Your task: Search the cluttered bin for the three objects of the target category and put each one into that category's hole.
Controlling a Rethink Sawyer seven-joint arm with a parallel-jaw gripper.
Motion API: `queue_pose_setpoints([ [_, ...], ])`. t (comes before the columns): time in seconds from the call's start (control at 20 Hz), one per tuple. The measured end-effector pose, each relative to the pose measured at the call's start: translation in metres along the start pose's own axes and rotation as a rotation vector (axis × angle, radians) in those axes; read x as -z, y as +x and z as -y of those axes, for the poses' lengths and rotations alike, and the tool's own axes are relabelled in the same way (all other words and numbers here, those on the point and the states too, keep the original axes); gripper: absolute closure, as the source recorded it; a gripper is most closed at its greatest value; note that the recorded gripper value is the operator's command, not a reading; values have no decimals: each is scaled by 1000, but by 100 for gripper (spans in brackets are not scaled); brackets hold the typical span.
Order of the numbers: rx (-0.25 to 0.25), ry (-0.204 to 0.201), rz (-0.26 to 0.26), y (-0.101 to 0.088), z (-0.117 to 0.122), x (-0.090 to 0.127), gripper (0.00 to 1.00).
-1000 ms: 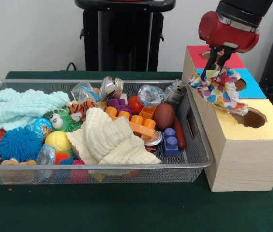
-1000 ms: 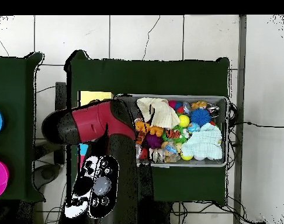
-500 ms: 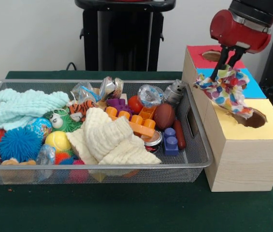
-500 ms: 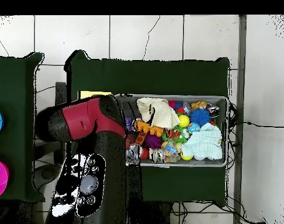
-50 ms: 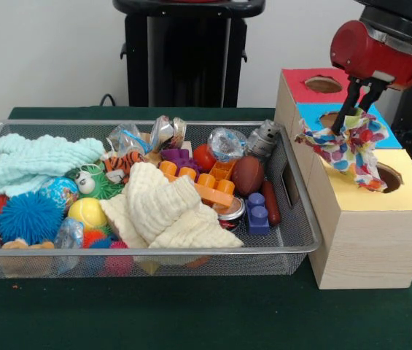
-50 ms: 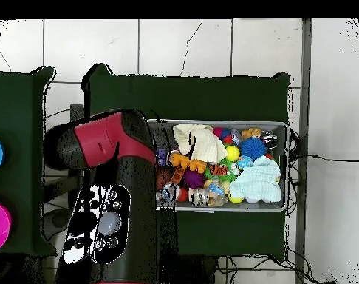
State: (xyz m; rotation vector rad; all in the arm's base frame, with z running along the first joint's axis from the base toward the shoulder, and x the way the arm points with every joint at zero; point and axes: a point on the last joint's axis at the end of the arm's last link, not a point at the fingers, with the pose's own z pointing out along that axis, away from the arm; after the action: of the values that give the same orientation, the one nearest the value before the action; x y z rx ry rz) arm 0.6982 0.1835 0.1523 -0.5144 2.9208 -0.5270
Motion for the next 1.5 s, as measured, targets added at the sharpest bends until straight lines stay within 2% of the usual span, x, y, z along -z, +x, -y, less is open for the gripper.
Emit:
queue_pose_setpoints([
  [0.3,2,4,9,-8,-1,-5,100],
  [0.95,27,-2,-18,-3,-19,-23,100],
  [1.5,43,-10,-9,-6,-37,-18,100],
])
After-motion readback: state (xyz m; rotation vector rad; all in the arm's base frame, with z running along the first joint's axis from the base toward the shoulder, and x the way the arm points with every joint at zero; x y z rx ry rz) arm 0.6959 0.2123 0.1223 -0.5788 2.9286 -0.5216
